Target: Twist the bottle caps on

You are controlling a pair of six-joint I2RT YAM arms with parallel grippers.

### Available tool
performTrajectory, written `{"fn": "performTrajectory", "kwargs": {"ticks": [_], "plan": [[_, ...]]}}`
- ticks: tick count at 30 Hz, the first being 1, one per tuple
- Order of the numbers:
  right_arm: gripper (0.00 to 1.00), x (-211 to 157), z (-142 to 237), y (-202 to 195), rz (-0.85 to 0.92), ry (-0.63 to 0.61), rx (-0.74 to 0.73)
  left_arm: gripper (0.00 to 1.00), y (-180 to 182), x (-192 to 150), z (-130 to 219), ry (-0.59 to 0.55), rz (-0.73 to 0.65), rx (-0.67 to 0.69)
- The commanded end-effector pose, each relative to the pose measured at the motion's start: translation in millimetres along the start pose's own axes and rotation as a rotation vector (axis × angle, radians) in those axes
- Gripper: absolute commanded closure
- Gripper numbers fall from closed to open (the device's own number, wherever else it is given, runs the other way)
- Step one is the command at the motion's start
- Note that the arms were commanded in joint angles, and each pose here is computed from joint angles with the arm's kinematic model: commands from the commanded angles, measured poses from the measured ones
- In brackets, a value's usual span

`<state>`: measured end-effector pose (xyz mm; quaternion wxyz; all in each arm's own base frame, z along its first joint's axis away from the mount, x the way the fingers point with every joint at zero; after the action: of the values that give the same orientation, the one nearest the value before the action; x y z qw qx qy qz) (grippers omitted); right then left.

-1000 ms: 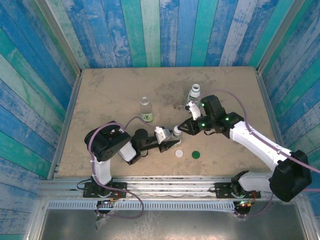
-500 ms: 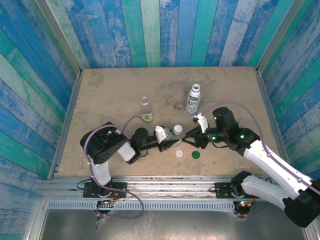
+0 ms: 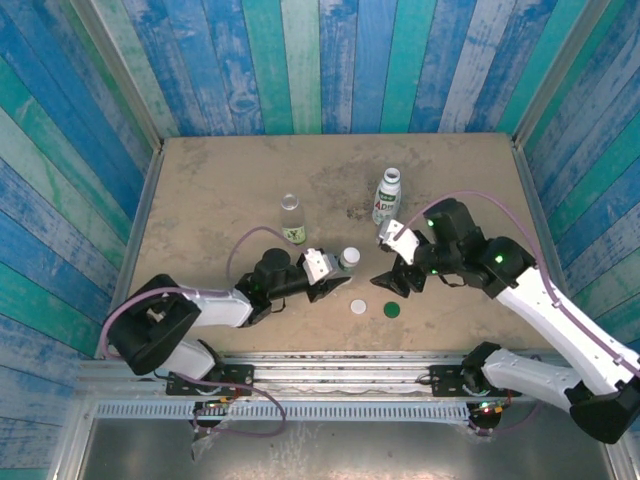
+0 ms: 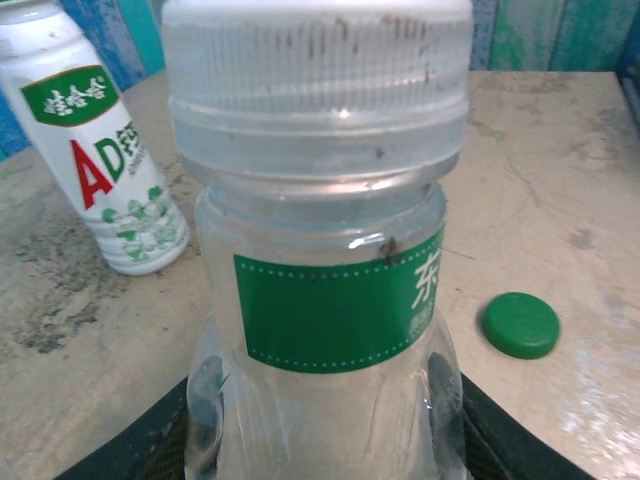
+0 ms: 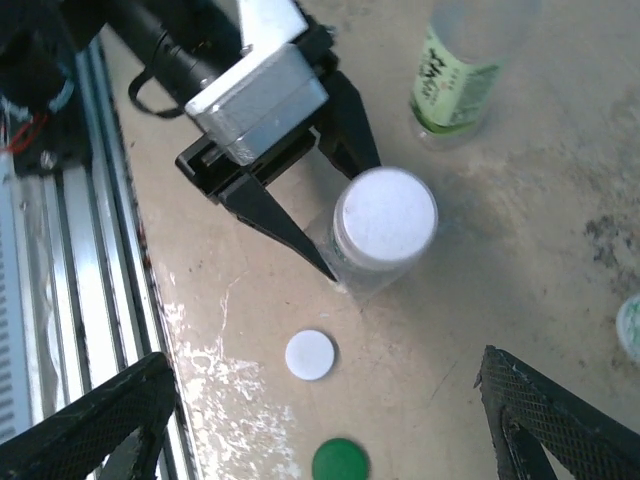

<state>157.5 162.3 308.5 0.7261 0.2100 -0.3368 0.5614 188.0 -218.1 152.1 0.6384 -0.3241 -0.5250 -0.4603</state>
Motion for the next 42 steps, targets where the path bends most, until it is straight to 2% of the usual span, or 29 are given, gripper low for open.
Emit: {"fn": "performTrajectory", "kwargs": {"ticks": [1,5,9,17,23,27,30,34,36,38,42], "plan": [[0.22,5.5,-8.3,4.3,0.188,0.114,0.076,1.0,-9.2,10.2,9.9,-0.006,0.011,-0.08],[0.29,27.9,-20.9,7.3,0.294,0.113,0.224,1.0,-14.0,11.2,18.9,-0.028,0.01,-0.09],[0.33,35.3,-34.4,-4.4,0.344,0.153,0.203,1.0,-15.6,12.1,21.8,-0.044,-0.006,-0.097],[0.38,42.8,-56.8,-11.1,0.315,0.153,0.279,0.99,-17.8,17.8,27.1,-0.073,-0.013,-0.105],[0.49,43.8,-61.7,-10.0,0.284,0.138,0.32,0.99,-18.9,15.8,26.3,-0.07,-0.005,-0.123],[0.62,43.4,-62.3,-9.4,0.256,0.133,0.322,0.98,-18.4,15.1,25.9,-0.065,-0.004,-0.114],[0.66,44.4,-66.1,-12.6,0.215,0.14,0.302,0.98,-18.4,14.8,25.4,-0.063,-0.005,-0.113],[0.68,46.2,-71.1,-18.5,0.08,0.147,0.224,0.96,-15.5,15.6,24.3,-0.061,-0.003,-0.086],[0.67,46.2,-72.8,-22.6,-0.095,0.148,0.141,0.96,-13.5,16.0,24.1,-0.061,-0.002,-0.06],[0.78,43.7,-76.5,-25.4,-0.297,0.136,0.043,0.96,-12.3,14.6,24.6,-0.068,0.001,-0.034],[0.73,39.9,-82.8,3.4,-0.407,0.109,-0.042,0.97,-11.1,7.7,21.8,-0.058,0.011,-0.017]]}}
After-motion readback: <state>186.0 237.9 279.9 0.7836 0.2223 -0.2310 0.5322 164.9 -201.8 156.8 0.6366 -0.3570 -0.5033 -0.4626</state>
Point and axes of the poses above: each hand's point on the last joint's axis, 136 mm out from that joint toward the fingers, its own z axis back along the fingers, its own y axis along the line the jaws close on, x = y × z, the point moved 10 cm from there along z, back along the fingers, and after that the axes turned 4 degrees about z, right-handed, at the moved point
